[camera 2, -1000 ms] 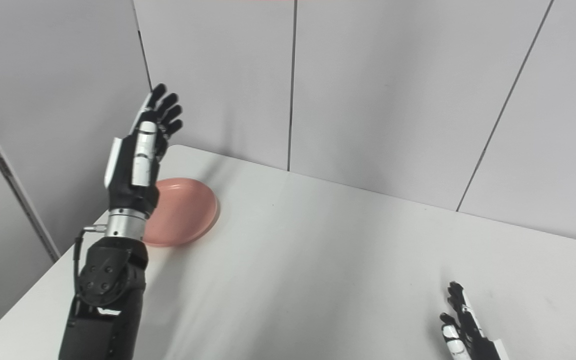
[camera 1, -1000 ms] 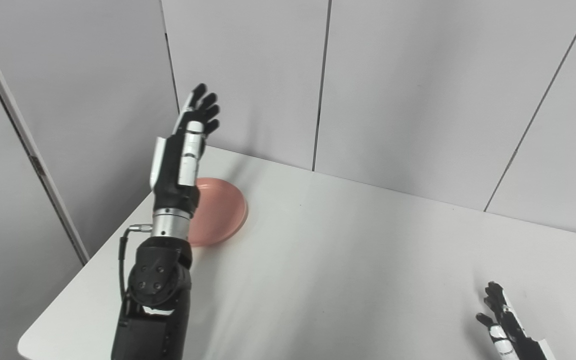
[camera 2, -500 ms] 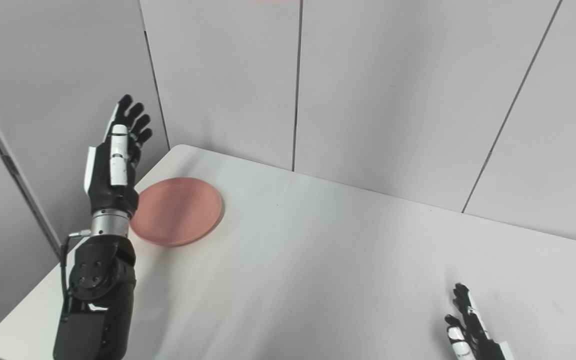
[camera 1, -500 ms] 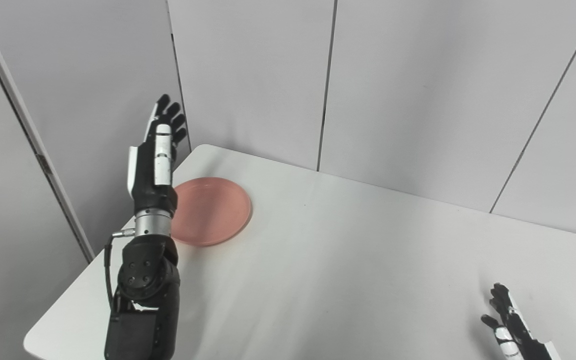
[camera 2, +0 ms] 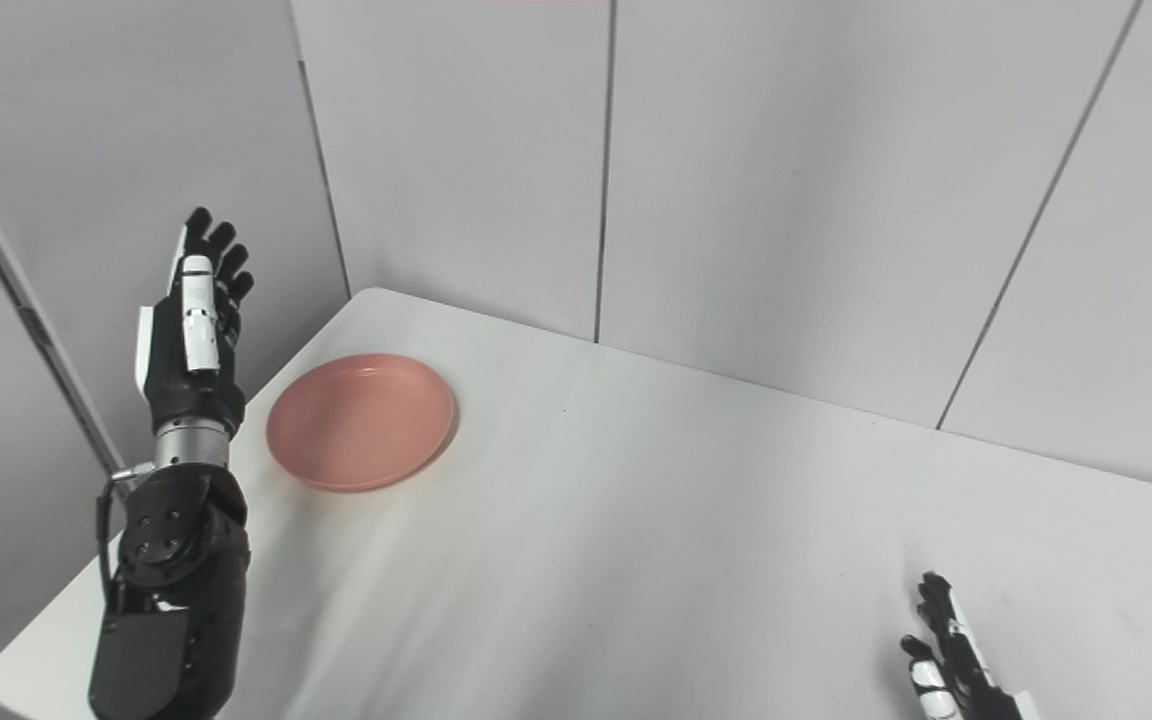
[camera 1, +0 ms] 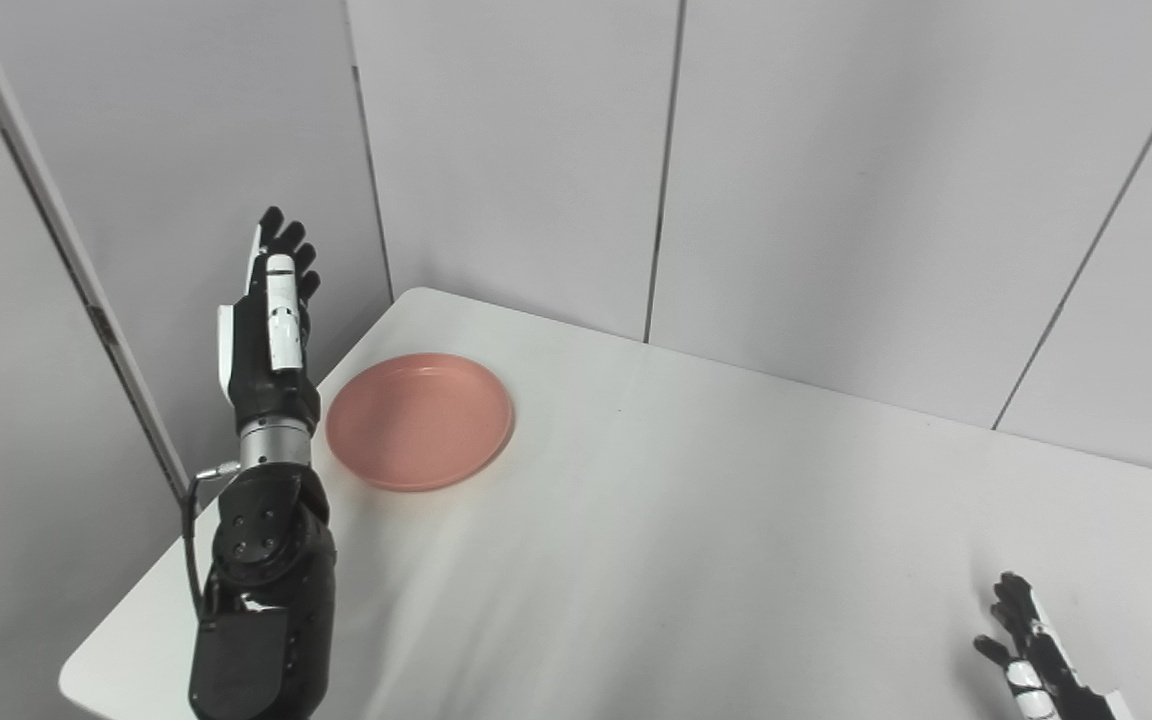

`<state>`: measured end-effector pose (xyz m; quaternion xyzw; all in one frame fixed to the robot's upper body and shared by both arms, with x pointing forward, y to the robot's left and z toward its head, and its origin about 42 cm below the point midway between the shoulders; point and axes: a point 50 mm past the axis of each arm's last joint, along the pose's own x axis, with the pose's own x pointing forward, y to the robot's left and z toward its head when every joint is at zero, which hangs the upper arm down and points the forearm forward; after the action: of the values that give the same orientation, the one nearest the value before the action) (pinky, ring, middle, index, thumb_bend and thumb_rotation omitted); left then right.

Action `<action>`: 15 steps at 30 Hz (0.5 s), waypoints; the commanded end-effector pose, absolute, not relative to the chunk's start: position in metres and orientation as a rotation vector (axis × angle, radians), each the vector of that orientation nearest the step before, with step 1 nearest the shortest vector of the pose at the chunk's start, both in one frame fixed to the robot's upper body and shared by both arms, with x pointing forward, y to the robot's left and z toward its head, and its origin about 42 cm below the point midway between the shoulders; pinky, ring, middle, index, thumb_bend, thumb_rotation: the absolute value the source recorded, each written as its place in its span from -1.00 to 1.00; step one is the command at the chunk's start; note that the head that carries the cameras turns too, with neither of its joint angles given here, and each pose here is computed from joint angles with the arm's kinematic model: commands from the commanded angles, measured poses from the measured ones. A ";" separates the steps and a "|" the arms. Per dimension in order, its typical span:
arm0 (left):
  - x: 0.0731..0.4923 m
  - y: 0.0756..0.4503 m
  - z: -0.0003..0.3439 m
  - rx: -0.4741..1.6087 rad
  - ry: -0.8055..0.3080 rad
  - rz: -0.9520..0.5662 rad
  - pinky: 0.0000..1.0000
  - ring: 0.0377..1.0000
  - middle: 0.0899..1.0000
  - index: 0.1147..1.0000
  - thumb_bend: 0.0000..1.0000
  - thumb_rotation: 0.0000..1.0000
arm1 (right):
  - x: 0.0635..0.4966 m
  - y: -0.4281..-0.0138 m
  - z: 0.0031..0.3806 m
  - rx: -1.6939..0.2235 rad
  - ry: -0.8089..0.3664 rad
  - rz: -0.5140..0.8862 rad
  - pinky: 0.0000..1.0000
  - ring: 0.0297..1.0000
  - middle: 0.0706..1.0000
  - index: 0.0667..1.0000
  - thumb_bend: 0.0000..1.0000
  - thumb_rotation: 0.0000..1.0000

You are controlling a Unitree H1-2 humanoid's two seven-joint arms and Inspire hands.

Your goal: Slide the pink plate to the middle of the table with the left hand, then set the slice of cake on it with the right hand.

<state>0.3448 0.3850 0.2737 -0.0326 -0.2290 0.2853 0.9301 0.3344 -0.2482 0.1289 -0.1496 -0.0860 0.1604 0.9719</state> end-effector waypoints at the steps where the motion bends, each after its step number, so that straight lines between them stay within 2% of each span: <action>1: 0.346 0.392 0.291 -0.054 -0.545 0.590 0.94 0.90 0.90 0.87 -0.31 1.00 | 0.328 -0.265 0.116 -0.339 -0.092 0.304 1.00 1.00 1.00 1.00 -0.44 1.00; 15: 0.358 0.408 0.267 -0.096 -0.441 0.635 0.88 0.91 0.90 0.87 -0.37 1.00 | 0.330 -0.268 0.116 -0.344 -0.094 0.301 1.00 1.00 1.00 1.00 -0.37 1.00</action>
<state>0.3543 0.4011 0.2457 -0.0536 -0.1749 0.3086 0.9334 0.3349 -0.2499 0.1288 -0.1529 -0.0848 0.1610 0.9713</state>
